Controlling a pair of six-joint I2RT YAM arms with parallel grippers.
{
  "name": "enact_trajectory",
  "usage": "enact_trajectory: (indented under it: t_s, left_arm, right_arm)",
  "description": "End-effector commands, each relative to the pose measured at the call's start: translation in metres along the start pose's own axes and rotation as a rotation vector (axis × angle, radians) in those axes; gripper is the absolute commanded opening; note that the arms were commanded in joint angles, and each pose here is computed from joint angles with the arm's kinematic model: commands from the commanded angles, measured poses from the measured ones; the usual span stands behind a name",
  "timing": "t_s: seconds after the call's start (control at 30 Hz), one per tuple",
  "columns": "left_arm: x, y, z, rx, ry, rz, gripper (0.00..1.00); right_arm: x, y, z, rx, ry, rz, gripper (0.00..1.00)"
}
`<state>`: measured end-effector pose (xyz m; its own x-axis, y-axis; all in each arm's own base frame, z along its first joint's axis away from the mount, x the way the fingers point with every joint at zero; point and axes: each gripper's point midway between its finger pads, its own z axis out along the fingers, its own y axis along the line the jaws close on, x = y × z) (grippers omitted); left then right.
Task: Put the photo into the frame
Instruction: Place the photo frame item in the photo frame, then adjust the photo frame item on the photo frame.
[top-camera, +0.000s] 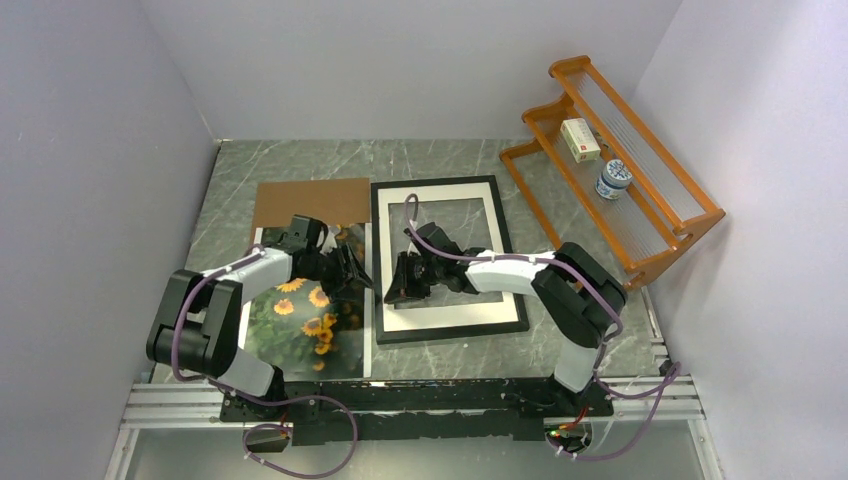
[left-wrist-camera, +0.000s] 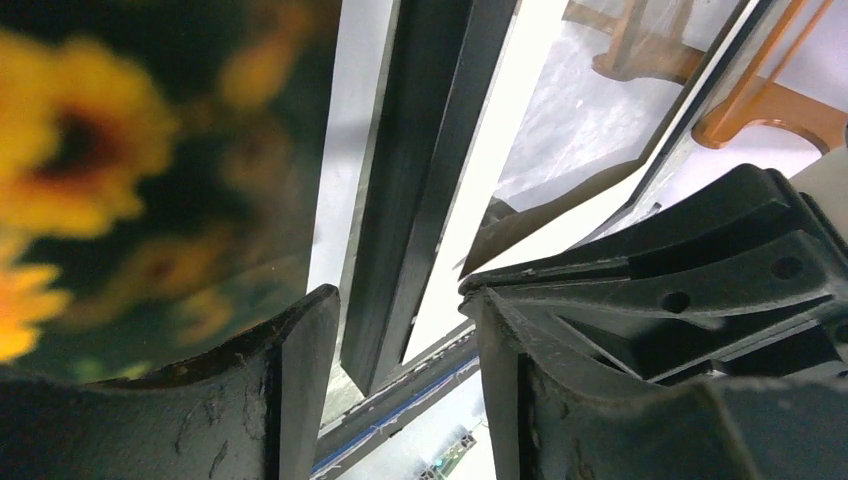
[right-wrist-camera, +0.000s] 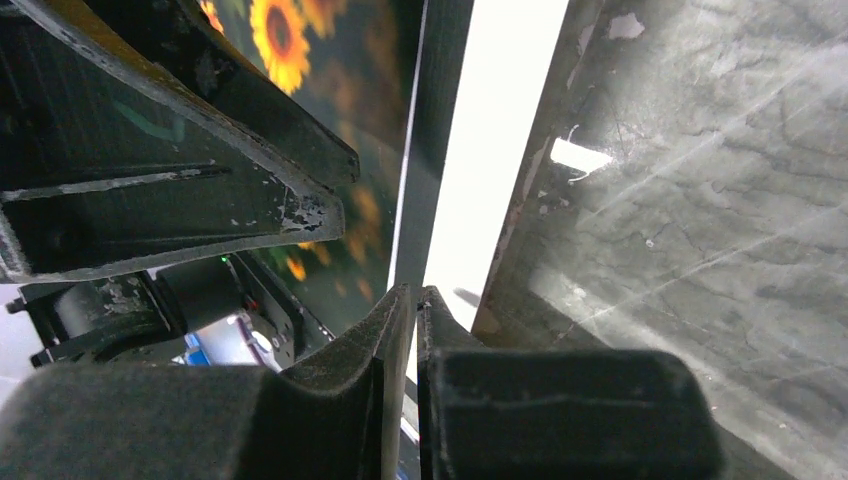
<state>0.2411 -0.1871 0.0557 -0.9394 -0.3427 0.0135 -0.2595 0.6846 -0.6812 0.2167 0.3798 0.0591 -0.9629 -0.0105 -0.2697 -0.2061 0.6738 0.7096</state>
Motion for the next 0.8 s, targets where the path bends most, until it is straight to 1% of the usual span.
enact_trajectory:
  t_s: [0.0,0.1,0.33,0.53,0.67,0.77]
  left_arm:
    - [-0.014,-0.015,0.005,0.026,-0.034,0.042,0.57]
    - [-0.013,-0.014,0.009,0.016,-0.025,0.047,0.56]
    - [-0.011,-0.011,0.02,0.003,-0.002,0.047,0.52]
    - [-0.011,-0.007,0.026,-0.024,0.004,0.052,0.52]
    - [-0.011,-0.006,0.028,-0.03,0.006,0.058,0.52]
    - [-0.012,-0.005,0.03,-0.037,0.008,0.056,0.51]
  right_arm:
    - [0.009,-0.002,0.007,-0.035,0.046,-0.005,0.12]
    - [0.014,-0.008,0.008,-0.021,0.057,-0.003,0.11]
    - [0.011,-0.03,0.001,0.109,0.026,-0.017,0.1]
    - [0.002,-0.04,-0.006,0.191,-0.013,-0.046,0.11]
    - [-0.005,-0.035,-0.011,0.195,-0.043,-0.065,0.14]
    - [-0.007,-0.031,-0.011,0.178,-0.049,-0.073,0.2]
